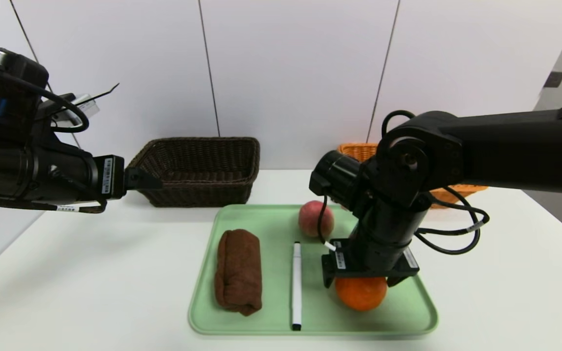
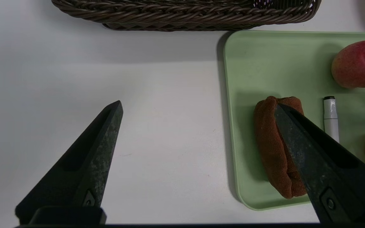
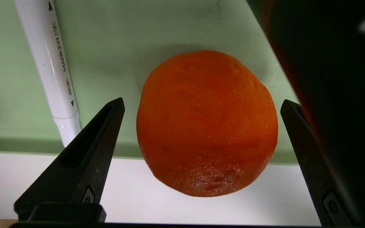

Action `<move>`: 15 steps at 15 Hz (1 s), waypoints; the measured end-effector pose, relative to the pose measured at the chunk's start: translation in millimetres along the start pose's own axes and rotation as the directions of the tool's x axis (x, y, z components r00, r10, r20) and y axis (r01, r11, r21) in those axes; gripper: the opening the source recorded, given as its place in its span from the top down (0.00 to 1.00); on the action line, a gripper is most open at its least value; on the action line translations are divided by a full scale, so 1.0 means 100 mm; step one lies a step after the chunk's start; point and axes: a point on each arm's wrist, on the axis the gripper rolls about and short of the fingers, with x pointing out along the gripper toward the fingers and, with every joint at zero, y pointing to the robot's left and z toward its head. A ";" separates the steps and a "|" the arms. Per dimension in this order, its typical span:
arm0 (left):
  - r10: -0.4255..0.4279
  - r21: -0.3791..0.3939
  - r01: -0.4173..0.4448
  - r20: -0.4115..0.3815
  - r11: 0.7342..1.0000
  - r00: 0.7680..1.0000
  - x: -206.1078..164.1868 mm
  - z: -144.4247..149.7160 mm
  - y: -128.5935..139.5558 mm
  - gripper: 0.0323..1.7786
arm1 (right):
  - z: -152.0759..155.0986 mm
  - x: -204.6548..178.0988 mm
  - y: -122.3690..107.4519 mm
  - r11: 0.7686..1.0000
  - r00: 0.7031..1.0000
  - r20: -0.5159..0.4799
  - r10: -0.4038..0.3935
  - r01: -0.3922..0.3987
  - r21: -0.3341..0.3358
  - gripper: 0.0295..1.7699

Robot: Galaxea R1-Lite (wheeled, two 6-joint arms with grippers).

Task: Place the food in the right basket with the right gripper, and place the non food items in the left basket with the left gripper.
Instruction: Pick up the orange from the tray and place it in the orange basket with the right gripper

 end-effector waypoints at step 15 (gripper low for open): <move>0.005 -0.007 -0.006 -0.020 1.000 1.000 0.04 -0.01 0.00 0.05 | -0.19 -0.83 0.11 0.976 0.962 0.173 0.212 -0.200 -0.087 0.36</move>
